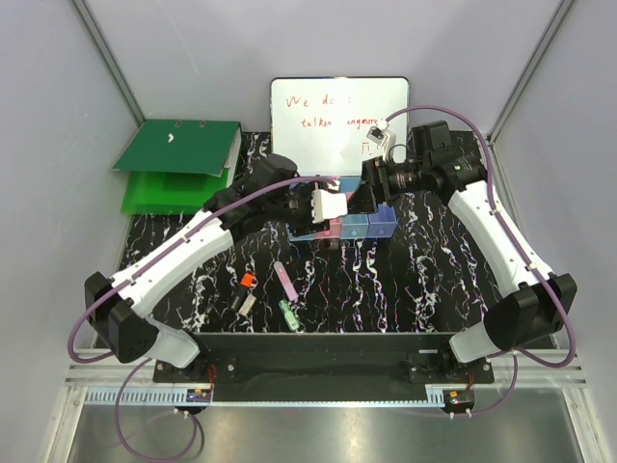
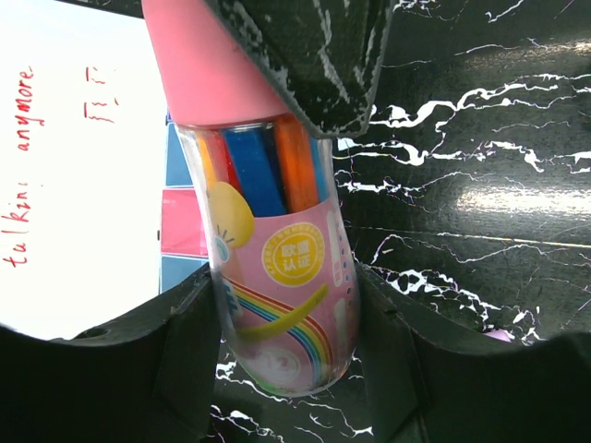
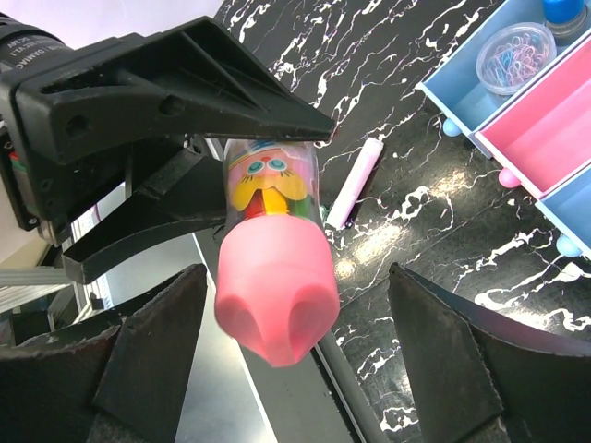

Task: Sort the stationery into containers
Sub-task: Place the stationery in the storage box.

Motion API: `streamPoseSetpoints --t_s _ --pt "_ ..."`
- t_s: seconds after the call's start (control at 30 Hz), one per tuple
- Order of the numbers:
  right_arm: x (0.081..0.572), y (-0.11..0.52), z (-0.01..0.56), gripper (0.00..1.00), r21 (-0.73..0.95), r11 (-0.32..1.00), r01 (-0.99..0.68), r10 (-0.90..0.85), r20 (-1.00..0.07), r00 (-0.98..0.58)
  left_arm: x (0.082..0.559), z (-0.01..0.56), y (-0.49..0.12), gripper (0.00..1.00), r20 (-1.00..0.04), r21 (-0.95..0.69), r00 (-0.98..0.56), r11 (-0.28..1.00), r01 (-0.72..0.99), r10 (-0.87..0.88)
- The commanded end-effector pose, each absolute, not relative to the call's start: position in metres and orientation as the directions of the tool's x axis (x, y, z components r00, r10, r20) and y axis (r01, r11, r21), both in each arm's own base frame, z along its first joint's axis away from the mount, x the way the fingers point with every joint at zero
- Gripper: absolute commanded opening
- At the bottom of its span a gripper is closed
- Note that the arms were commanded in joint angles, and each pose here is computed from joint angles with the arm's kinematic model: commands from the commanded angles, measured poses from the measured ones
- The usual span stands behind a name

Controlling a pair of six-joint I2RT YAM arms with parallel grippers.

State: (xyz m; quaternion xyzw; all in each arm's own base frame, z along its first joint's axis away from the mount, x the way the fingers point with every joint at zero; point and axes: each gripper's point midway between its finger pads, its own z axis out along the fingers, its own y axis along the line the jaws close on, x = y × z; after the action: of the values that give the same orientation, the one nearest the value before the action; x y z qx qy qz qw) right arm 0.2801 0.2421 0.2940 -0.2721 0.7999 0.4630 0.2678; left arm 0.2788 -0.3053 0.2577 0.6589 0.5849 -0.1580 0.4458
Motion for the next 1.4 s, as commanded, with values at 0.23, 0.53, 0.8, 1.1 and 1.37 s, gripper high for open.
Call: streamPoseSetpoints --t_s 0.23,0.53,0.8,1.1,1.37 --pt "0.285 0.244 0.307 0.82 0.550 0.425 -0.718 -0.178 -0.727 -0.663 0.278 0.295 -0.329 0.00 -0.760 0.462 0.364 0.053 0.886 0.539" --pt "0.282 0.242 0.303 0.36 0.549 0.442 -0.710 -0.177 -0.722 -0.669 0.279 0.292 -0.331 0.00 -0.751 0.469 0.372 0.044 0.882 0.546" --pt "0.283 0.241 0.304 0.31 0.539 0.452 -0.711 -0.178 -0.726 -0.664 0.281 0.291 -0.330 0.00 -0.745 0.475 0.371 0.050 0.879 0.555" --pt "0.288 0.237 0.300 0.00 0.515 0.492 -0.702 -0.179 -0.729 -0.661 0.285 0.289 -0.327 0.57 -0.748 0.465 0.339 0.086 0.881 0.571" --pt "0.295 0.231 0.302 0.00 0.479 0.534 -0.697 -0.174 -0.745 -0.645 0.281 0.286 -0.316 0.99 -0.745 0.468 0.323 0.114 0.876 0.584"
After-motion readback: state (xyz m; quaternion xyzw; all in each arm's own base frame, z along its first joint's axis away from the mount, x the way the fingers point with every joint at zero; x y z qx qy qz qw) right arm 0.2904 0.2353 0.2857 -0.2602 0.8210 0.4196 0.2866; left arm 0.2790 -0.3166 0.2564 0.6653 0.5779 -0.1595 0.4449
